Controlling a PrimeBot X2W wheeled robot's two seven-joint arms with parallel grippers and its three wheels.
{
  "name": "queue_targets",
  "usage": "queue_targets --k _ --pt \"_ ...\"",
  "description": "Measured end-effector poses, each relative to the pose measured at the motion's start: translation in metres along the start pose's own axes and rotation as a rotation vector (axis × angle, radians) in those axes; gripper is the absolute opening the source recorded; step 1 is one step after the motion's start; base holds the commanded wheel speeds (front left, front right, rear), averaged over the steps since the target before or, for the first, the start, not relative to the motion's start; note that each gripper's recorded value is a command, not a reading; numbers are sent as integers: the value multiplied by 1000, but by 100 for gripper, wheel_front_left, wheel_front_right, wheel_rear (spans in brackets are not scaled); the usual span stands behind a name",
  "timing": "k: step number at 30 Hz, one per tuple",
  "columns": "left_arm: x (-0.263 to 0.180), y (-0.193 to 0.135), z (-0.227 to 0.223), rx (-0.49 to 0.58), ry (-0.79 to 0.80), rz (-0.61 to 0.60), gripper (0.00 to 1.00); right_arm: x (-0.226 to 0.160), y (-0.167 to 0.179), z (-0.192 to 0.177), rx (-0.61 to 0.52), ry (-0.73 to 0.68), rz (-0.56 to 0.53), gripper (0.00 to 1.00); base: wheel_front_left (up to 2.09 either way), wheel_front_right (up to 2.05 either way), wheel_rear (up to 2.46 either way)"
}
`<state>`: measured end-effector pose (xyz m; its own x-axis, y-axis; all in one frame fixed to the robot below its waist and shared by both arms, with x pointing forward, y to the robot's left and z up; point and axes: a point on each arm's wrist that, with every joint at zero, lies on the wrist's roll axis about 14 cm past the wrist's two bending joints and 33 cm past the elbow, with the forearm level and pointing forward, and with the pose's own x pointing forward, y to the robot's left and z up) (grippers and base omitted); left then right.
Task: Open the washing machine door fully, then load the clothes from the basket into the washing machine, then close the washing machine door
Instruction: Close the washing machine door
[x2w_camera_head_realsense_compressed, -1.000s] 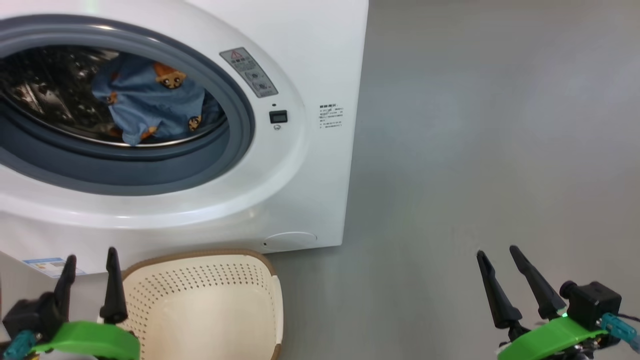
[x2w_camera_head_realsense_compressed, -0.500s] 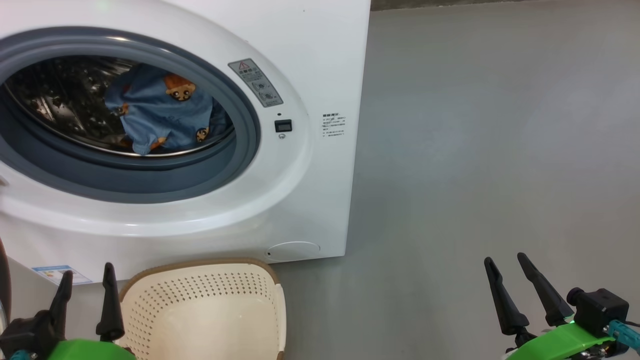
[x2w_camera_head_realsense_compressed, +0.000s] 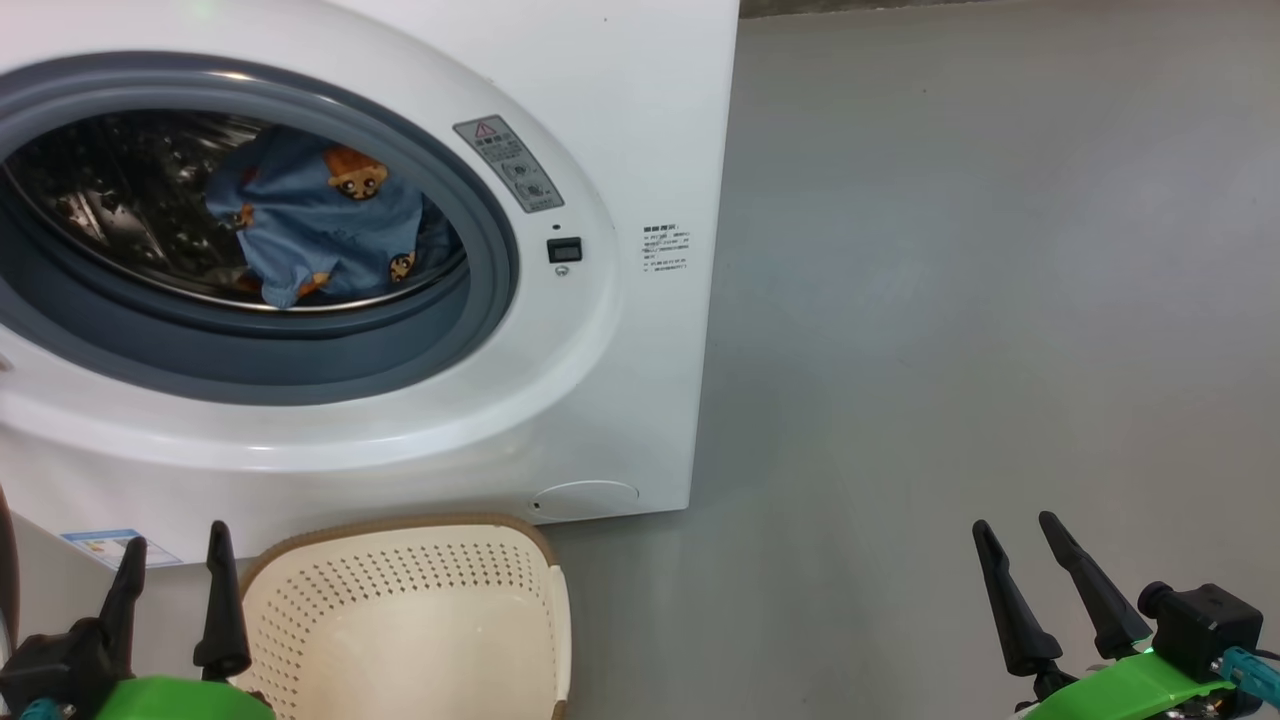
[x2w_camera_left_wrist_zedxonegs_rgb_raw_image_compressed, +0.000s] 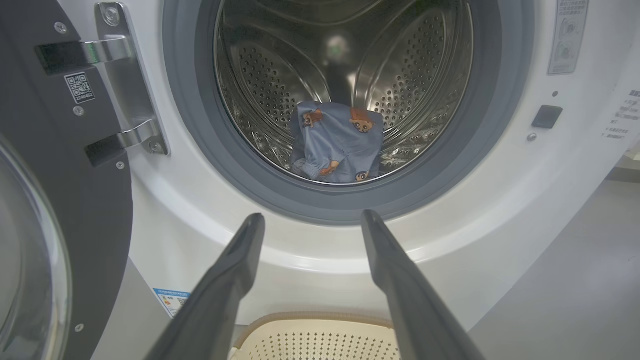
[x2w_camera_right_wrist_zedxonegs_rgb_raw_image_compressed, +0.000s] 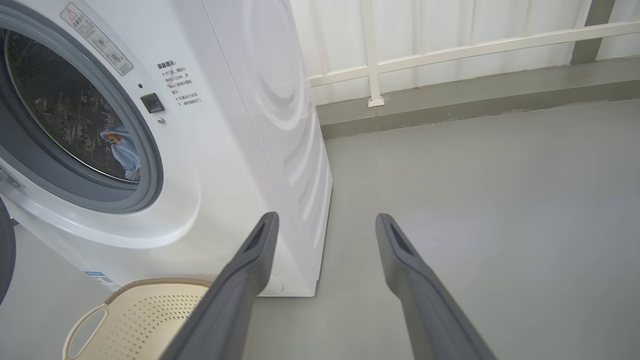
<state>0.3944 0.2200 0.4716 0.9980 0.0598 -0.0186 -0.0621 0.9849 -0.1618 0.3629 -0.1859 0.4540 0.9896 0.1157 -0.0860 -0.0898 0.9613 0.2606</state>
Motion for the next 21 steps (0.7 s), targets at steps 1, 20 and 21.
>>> queue_targets --k 1,20,21 --pt "0 0 0 0 -1 0 100 0 0 0 0 1 0 100 0 0 0" --pt "1 -1 6 -2 -21 -1 100 1 1 -1 0 2 3 100 0 0 0" --pt "1 -1 7 -3 -25 -1 100 1 1 0 0 1 3 100 0 0 0"
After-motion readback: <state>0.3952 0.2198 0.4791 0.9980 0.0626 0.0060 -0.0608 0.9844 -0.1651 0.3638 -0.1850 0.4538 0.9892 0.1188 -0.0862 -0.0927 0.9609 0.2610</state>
